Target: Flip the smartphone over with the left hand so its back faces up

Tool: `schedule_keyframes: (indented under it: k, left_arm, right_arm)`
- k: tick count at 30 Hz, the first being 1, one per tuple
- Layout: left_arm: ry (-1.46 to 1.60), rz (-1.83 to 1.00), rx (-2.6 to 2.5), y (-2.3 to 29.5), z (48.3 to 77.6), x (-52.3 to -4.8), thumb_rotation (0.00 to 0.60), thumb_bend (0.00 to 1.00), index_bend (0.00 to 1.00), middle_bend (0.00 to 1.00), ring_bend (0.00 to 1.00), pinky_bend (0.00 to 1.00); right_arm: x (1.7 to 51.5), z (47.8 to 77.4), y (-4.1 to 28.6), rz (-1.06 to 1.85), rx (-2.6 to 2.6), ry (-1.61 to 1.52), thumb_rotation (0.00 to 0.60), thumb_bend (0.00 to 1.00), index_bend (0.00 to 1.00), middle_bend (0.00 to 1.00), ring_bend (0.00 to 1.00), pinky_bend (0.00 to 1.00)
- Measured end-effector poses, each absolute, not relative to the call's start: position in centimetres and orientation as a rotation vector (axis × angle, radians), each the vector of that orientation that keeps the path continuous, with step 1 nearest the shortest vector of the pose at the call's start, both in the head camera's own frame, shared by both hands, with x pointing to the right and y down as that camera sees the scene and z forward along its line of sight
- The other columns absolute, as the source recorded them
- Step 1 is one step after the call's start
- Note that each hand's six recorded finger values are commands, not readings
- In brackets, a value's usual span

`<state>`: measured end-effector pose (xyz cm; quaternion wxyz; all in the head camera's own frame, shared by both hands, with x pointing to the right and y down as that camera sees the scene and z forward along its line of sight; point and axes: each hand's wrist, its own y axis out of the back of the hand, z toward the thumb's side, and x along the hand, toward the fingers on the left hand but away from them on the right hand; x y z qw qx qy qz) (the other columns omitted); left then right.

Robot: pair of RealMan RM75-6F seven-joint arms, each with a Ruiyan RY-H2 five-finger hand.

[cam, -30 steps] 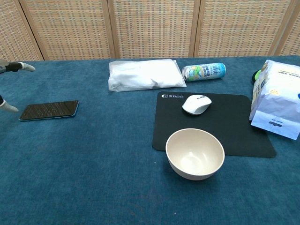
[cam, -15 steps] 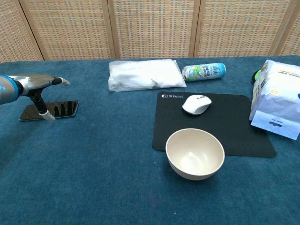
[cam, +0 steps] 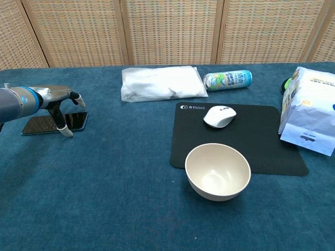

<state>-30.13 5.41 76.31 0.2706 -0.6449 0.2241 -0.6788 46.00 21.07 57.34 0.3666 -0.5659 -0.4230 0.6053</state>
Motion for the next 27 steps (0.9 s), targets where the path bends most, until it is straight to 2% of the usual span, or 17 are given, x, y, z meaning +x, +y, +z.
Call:
schedule_keyframes:
  k: [8,18,27]
  left_arm:
    - [0.608,-1.852,-1.727,4.9,76.5,-29.2,0.6,0.0,0.19,0.18,0.01,0.0]
    - [0.603,-1.858,-1.683,4.7,76.7,-27.8,0.6,0.0,0.28,0.19,0.02,0.0]
    - [0.582,-1.895,-1.625,4.8,77.0,-27.4,0.6,0.0,0.29,0.19,0.02,0.0]
  right_arm:
    - [46.1,57.3,21.1,1.558,-1.457,-1.088,0.6,0.0,0.0,0.0,0.0,0.0]
    - [46.1,57.3,21.1,1.56,-1.458,-1.094,0.6,0.0,0.0,0.0,0.0,0.0]
    - [46.2,57.2,21.1,1.558,-1.46,-1.103,0.6,0.0,0.0,0.0,0.0,0.0]
